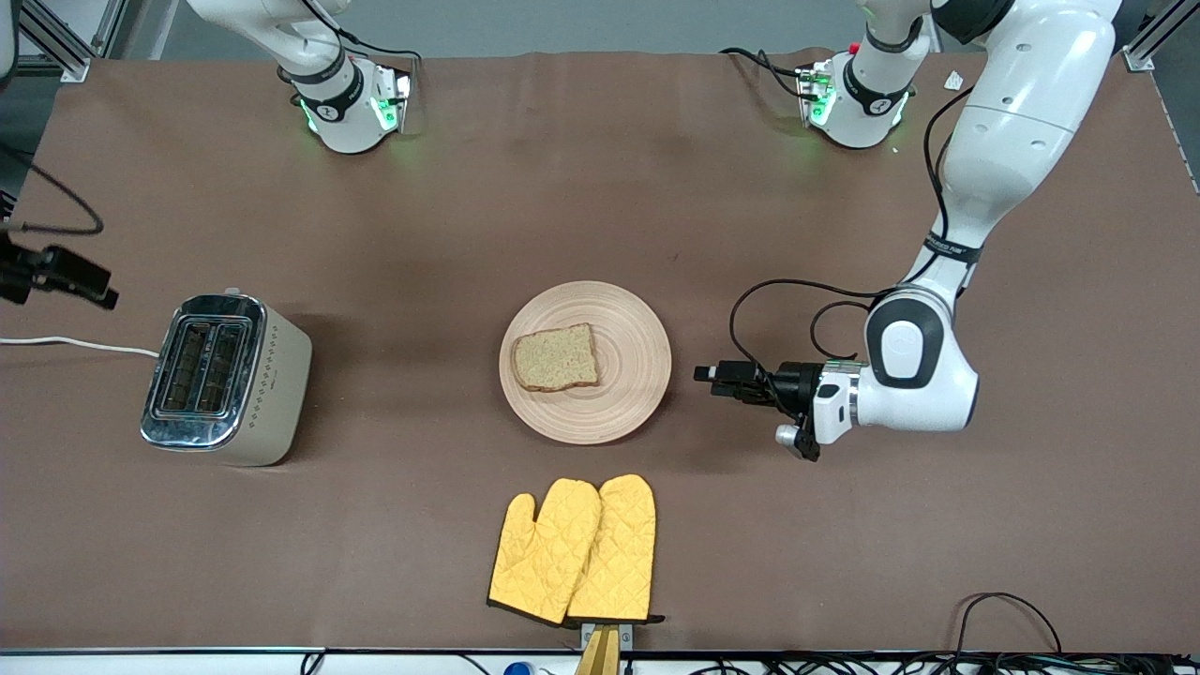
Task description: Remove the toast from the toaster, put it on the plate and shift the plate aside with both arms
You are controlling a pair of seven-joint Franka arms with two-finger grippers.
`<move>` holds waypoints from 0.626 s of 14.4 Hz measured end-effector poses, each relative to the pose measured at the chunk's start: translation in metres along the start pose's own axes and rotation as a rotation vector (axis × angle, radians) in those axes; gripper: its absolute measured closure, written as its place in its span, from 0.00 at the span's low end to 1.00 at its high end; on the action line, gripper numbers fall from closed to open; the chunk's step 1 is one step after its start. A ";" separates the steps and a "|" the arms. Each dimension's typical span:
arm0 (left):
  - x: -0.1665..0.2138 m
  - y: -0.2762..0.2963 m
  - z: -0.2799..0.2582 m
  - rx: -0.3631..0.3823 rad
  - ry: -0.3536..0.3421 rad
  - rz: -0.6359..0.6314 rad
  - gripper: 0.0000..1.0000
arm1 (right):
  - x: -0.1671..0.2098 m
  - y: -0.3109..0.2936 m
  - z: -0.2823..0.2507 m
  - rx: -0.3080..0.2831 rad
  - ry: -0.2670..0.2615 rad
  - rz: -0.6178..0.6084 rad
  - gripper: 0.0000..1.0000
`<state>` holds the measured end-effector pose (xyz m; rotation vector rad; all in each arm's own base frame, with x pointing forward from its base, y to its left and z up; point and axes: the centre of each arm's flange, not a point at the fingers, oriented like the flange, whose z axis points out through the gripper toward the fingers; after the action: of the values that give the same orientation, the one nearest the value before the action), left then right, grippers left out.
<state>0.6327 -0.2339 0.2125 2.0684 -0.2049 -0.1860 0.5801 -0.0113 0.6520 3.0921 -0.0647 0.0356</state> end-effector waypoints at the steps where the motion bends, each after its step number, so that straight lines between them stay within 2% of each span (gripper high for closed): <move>1: -0.005 -0.007 0.007 0.011 -0.002 -0.001 0.25 | -0.013 -0.006 -0.013 0.005 0.007 -0.014 0.00; 2: -0.009 -0.013 0.013 0.018 -0.007 -0.002 0.26 | -0.024 -0.008 -0.023 0.010 0.014 -0.023 0.00; 4: -0.017 -0.018 0.027 0.023 -0.028 -0.006 0.38 | -0.040 -0.008 -0.029 0.019 0.016 -0.029 0.00; 9: -0.026 -0.039 0.058 0.033 -0.043 -0.041 0.43 | -0.038 -0.008 -0.012 0.015 0.009 -0.030 0.00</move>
<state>0.5979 -0.2587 0.1522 2.1034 -0.1932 -0.2544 0.5418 -0.0009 0.6631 3.1074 -0.0177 0.0488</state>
